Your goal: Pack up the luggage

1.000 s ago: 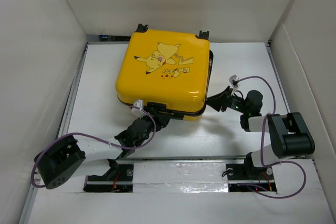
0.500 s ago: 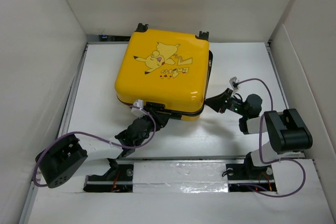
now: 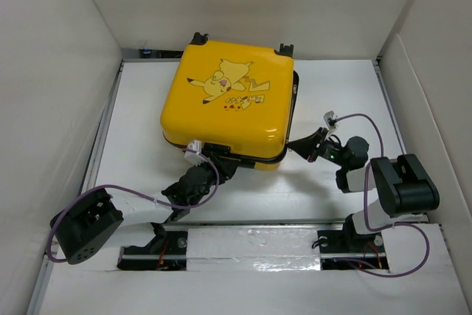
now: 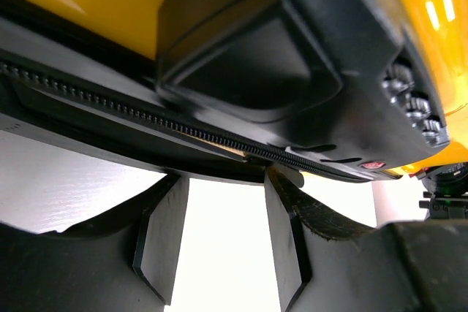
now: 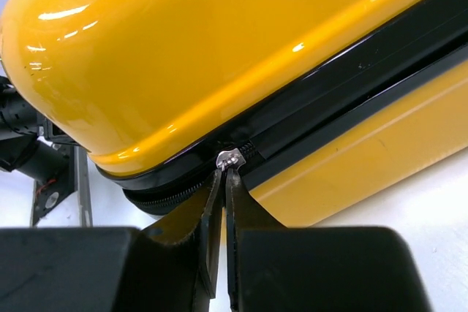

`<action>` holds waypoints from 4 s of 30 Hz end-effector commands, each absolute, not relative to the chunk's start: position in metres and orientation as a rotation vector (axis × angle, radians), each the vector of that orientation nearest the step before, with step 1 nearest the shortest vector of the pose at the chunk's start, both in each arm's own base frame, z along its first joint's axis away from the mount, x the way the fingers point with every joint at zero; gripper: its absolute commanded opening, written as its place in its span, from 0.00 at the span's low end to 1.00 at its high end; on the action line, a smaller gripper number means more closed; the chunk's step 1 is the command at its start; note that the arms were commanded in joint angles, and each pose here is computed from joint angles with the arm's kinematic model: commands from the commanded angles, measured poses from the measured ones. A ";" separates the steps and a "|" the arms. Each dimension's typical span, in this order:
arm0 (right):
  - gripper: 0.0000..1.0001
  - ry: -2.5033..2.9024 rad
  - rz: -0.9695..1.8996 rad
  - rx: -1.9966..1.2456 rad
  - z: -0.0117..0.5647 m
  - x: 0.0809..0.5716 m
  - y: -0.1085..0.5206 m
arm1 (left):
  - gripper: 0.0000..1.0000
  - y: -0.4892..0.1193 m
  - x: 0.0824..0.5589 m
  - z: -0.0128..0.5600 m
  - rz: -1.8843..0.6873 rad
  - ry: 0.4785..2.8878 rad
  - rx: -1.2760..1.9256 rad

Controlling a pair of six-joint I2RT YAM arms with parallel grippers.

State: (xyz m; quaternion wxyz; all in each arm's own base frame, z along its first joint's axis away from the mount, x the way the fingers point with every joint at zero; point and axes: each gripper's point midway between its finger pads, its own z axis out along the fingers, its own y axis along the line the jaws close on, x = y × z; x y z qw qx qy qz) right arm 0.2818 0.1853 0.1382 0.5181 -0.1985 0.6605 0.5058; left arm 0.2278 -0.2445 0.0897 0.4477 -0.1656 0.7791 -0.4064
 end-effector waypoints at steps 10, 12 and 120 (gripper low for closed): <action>0.00 1.560 1.265 -0.535 0.137 0.233 0.214 | 0.36 -0.256 0.246 0.119 -1.029 1.824 -0.385; 0.00 1.633 1.217 -0.514 0.123 0.228 0.217 | 0.36 -0.260 0.254 0.126 -1.019 1.805 -0.378; 1.00 1.848 0.887 -0.717 0.164 0.131 0.293 | 0.84 -0.181 0.285 0.314 -0.934 1.576 -0.313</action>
